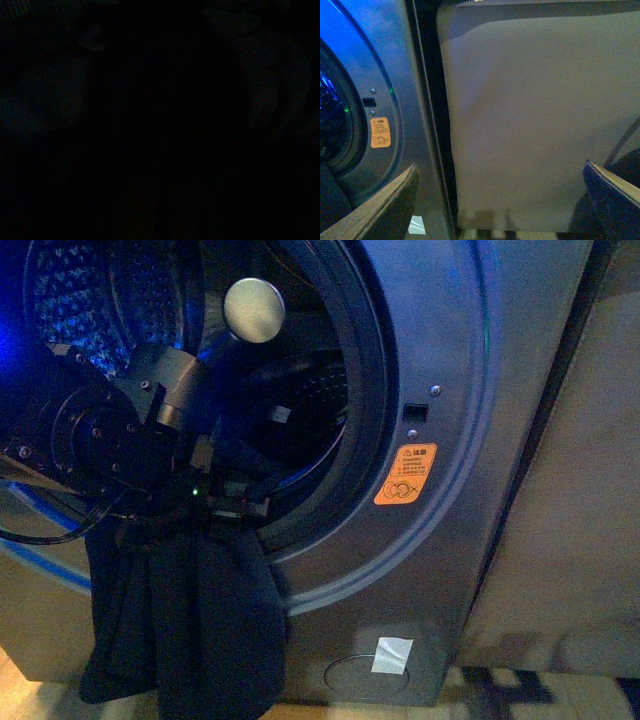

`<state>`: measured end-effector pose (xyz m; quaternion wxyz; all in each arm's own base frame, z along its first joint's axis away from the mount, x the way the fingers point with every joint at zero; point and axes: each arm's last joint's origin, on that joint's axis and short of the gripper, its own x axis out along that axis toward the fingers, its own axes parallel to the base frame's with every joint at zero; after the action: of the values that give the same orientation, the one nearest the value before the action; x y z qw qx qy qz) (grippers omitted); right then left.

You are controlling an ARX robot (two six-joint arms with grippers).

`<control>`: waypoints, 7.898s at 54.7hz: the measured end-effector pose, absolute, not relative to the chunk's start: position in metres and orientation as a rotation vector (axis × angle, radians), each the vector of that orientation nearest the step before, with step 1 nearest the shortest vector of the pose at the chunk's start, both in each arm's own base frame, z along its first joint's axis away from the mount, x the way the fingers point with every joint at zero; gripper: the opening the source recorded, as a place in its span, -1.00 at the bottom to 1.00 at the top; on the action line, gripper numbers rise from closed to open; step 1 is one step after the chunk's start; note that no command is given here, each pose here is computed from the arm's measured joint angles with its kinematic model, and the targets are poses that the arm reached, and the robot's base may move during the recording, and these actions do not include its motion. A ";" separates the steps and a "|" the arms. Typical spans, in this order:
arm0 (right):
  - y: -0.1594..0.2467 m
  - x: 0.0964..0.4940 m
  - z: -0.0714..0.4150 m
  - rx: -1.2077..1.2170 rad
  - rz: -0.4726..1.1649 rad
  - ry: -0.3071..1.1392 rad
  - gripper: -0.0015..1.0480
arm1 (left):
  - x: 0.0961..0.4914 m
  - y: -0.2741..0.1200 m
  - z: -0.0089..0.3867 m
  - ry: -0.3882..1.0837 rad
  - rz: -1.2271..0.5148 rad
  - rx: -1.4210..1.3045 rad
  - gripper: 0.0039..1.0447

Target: Collect clothes from washing machine

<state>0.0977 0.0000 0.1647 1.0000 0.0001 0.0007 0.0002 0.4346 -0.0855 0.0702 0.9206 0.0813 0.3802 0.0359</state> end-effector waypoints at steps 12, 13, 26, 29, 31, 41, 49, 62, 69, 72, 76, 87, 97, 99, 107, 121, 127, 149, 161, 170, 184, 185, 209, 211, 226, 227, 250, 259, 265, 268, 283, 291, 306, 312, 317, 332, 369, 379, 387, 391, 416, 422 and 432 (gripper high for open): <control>0.000 0.098 0.165 0.000 0.000 0.001 0.86 | 0.431 -0.085 0.071 0.733 0.081 0.164 -0.59; 0.000 0.098 0.165 0.000 0.000 0.001 0.86 | 0.430 -0.084 0.071 0.729 0.080 0.163 -0.64; 0.000 0.098 0.165 0.000 0.000 0.001 0.86 | 0.418 -0.082 0.081 0.691 0.052 0.168 -0.80; 0.000 0.098 0.165 0.000 0.000 0.001 0.86 | 0.413 -0.081 0.085 0.683 0.048 0.165 -0.80; 0.000 0.098 0.165 0.000 0.000 0.001 0.86 | 0.410 -0.079 0.088 0.678 0.046 0.163 -0.80; 0.000 0.098 0.165 0.000 0.000 0.001 0.86 | 0.390 -0.074 0.112 0.624 0.019 0.142 -0.80; 0.000 0.098 0.165 0.000 0.000 0.001 0.86 | 0.371 -0.071 0.137 0.565 -0.020 0.122 -0.80; 0.000 0.098 0.165 0.000 0.000 0.001 0.86 | 0.330 -0.062 0.179 0.454 -0.096 0.073 -0.81; 0.000 0.098 0.165 0.000 0.000 0.001 0.86 | 0.315 -0.058 0.198 0.399 -0.120 0.052 -0.81; 0.000 0.098 0.165 0.000 0.000 0.001 0.86 | 0.308 -0.056 0.209 0.371 -0.131 0.040 -0.81; 0.000 0.098 0.165 0.000 0.000 0.001 0.86 | 0.300 -0.056 0.225 0.328 -0.147 0.027 -0.81; 0.000 0.098 0.165 0.000 0.000 0.001 0.86 | 0.278 -0.065 0.273 0.197 -0.216 0.024 -0.81; 0.000 0.098 0.165 0.000 0.000 0.001 0.86 | 0.265 -0.085 0.329 0.071 -0.327 0.049 -0.81; 0.000 0.098 0.165 0.000 0.000 0.001 0.86 | 0.264 -0.088 0.336 0.058 -0.343 0.056 -0.81; 0.000 0.098 0.165 0.000 0.000 0.001 0.86 | 0.258 -0.105 0.374 -0.011 -0.430 0.083 -0.81; 0.000 0.098 0.165 0.000 0.000 0.001 0.86 | 0.261 -0.138 0.440 -0.094 -0.529 0.105 -0.81; 0.000 0.098 0.165 0.000 0.000 0.001 0.86 | 0.262 -0.156 0.467 -0.116 -0.586 0.107 -0.81; 0.000 0.098 0.165 0.000 0.000 0.001 0.86 | 0.242 -0.192 0.541 -0.204 -0.784 -0.004 -0.81; 0.000 0.098 0.165 0.000 0.000 0.001 0.86 | 0.239 -0.192 0.544 -0.211 -0.794 -0.014 -0.81; 0.000 0.098 0.165 0.000 0.000 0.001 0.86 | 0.240 -0.193 0.543 -0.206 -0.794 -0.013 -0.81; -0.002 0.100 0.178 0.145 0.240 -0.113 0.86 | 0.240 -0.193 0.543 -0.207 -0.793 -0.013 -0.81; -0.003 0.100 0.182 0.178 0.301 -0.136 0.86 | 0.240 -0.193 0.543 -0.207 -0.793 -0.013 -0.81; -0.008 0.100 0.294 0.434 0.713 -0.262 0.86 | 0.241 -0.194 0.543 -0.205 -0.793 -0.013 -0.81; -0.006 0.101 0.302 0.438 0.721 -0.275 0.86 | 0.241 -0.194 0.543 -0.204 -0.792 -0.013 -0.81; 0.018 0.118 0.343 0.375 0.762 -0.334 0.86 | 0.241 -0.194 0.543 -0.204 -0.792 -0.013 -0.81; 0.020 0.120 0.344 0.362 0.756 -0.339 0.86 | 0.241 -0.194 0.543 -0.205 -0.792 -0.013 -0.81; 0.026 0.178 0.345 0.143 0.663 -0.386 0.86 | 0.241 -0.194 0.543 -0.204 -0.792 -0.013 -0.81; 0.033 0.190 0.348 0.140 0.701 -0.391 0.86 | 0.241 -0.194 0.543 -0.205 -0.792 -0.013 -0.81; 0.038 0.200 0.350 0.139 0.703 -0.385 0.86 | 0.241 -0.194 0.543 -0.204 -0.792 -0.013 -0.81; 0.041 0.207 0.351 0.135 0.693 -0.381 0.86 | 0.241 -0.194 0.543 -0.205 -0.792 -0.013 -0.81; 0.067 0.228 0.347 0.185 0.769 -0.319 0.86 | 0.241 -0.193 0.543 -0.205 -0.792 -0.013 -0.81; 0.096 0.220 0.352 0.254 0.880 -0.330 0.86 | 0.241 -0.193 0.543 -0.205 -0.790 -0.013 -0.81; 0.113 0.227 0.354 0.277 0.834 -0.324 0.86 | 0.241 -0.193 0.543 -0.205 -0.789 -0.013 -0.81; 0.117 0.231 0.351 0.262 0.776 -0.327 0.51 | 0.241 -0.193 0.543 -0.205 -0.788 -0.013 -0.81; 0.118 0.230 0.352 0.247 0.754 -0.341 0.14 | 0.241 -0.193 0.543 -0.204 -0.788 -0.013 -0.51; 0.103 0.230 0.360 0.251 0.673 -0.404 -0.62 | 0.241 -0.193 0.543 -0.205 -0.788 -0.014 0.27; -0.086 0.184 0.436 0.155 0.236 -0.648 -0.90 | 0.240 -0.193 0.545 -0.210 -0.791 -0.015 0.88; -0.155 0.169 0.434 0.159 0.039 -0.501 -0.90 | 0.240 -0.193 0.545 -0.210 -0.791 -0.015 0.88; -0.214 0.160 0.405 0.221 -0.135 -0.346 -0.90 | 0.240 -0.192 0.545 -0.211 -0.790 -0.015 0.88; -0.236 0.155 0.387 0.238 -0.196 -0.284 -0.90 | 0.240 -0.192 0.545 -0.211 -0.790 -0.015 0.88; -0.285 0.123 0.223 0.682 -0.330 0.114 -0.56 | 0.240 -0.192 0.545 -0.213 -0.790 -0.015 0.88; -0.280 0.123 0.182 0.747 -0.349 0.199 -0.13 | 0.240 -0.192 0.545 -0.213 -0.790 -0.015 0.88; -0.273 0.129 0.159 0.776 -0.370 0.249 0.51 | 0.240 -0.192 0.545 -0.213 -0.790 -0.015 0.88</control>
<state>0.1290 -0.2733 0.1586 0.9015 0.3753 0.1205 -0.1789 0.2397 -0.1922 0.5453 0.9174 -0.0075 -0.1034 -0.3843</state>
